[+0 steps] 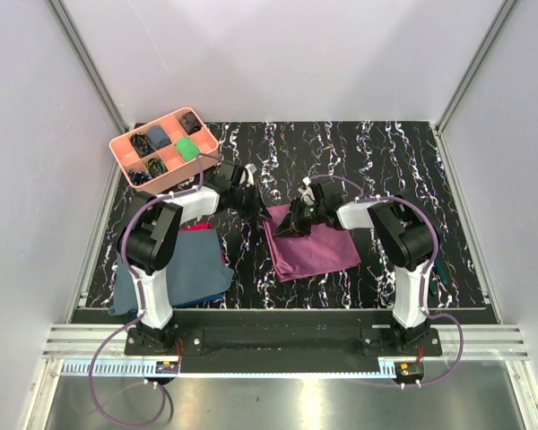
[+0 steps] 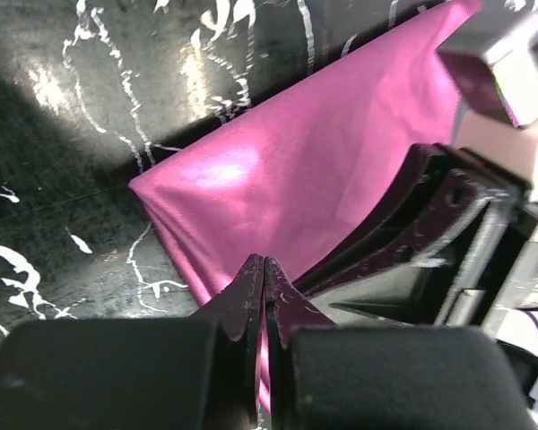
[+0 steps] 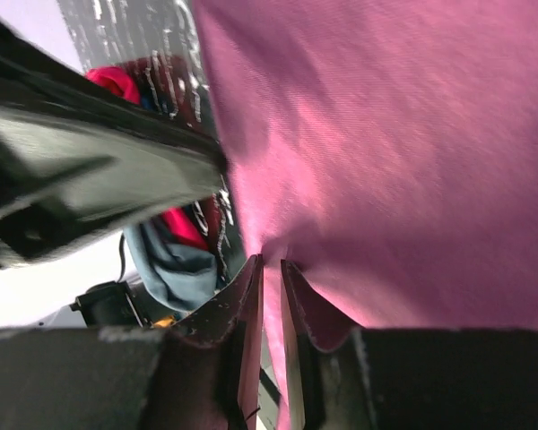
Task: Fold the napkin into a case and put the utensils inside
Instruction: Rotate the square-folded napkin at the center of the board, then fold the top corner of the square-folded napkin at the center of the board.
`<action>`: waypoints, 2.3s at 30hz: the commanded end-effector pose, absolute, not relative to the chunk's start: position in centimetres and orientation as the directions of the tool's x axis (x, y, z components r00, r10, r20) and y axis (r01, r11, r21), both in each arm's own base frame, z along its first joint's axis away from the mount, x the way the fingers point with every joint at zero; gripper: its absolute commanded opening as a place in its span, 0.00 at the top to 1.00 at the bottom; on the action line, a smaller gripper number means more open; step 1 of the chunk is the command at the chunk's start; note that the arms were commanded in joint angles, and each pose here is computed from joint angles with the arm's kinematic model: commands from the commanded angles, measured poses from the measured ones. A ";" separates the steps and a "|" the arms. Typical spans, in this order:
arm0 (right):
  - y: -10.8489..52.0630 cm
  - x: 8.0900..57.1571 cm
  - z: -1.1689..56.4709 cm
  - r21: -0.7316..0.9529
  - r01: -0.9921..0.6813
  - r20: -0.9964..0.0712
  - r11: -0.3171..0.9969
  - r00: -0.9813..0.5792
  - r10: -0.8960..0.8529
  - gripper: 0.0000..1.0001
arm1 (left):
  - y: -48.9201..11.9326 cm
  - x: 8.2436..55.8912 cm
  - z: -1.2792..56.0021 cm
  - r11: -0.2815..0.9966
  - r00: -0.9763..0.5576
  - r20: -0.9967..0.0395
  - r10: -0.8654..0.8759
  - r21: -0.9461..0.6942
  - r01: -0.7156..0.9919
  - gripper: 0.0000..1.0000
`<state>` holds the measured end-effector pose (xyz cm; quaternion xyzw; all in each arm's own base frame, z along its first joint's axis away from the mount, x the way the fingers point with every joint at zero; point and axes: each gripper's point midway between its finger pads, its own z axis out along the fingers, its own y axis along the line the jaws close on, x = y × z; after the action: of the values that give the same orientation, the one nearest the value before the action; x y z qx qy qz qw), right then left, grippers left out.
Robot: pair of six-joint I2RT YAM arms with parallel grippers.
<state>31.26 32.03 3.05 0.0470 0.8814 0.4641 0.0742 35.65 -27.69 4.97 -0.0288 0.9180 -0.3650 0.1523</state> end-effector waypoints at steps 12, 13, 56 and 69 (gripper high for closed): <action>33.9 27.7 1.6 0.860 0.006 -0.051 0.510 -0.994 0.099 0.78 | -25.6 35.1 1.2 0.792 -0.957 -0.244 -0.156 -0.610 0.027 1.00; 33.7 27.4 1.1 0.857 0.015 -0.041 0.515 -0.994 0.097 0.79 | -25.6 35.2 1.2 0.794 -0.956 -0.251 -0.152 -0.607 0.033 1.00; 25.0 21.9 6.1 0.617 0.061 -0.228 0.785 -0.940 0.253 0.28 | -30.4 30.4 7.2 0.717 -0.937 -0.341 -0.078 -0.672 0.185 0.96; 7.5 24.7 5.7 0.355 0.485 -0.321 0.799 -0.739 0.592 0.28 | -34.3 22.6 4.5 0.691 -0.943 -0.300 0.146 -0.651 0.314 0.96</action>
<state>26.28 11.23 7.37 0.2710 0.9133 0.1915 0.2363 23.66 -34.32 4.78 0.0965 0.9174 -0.3707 0.1075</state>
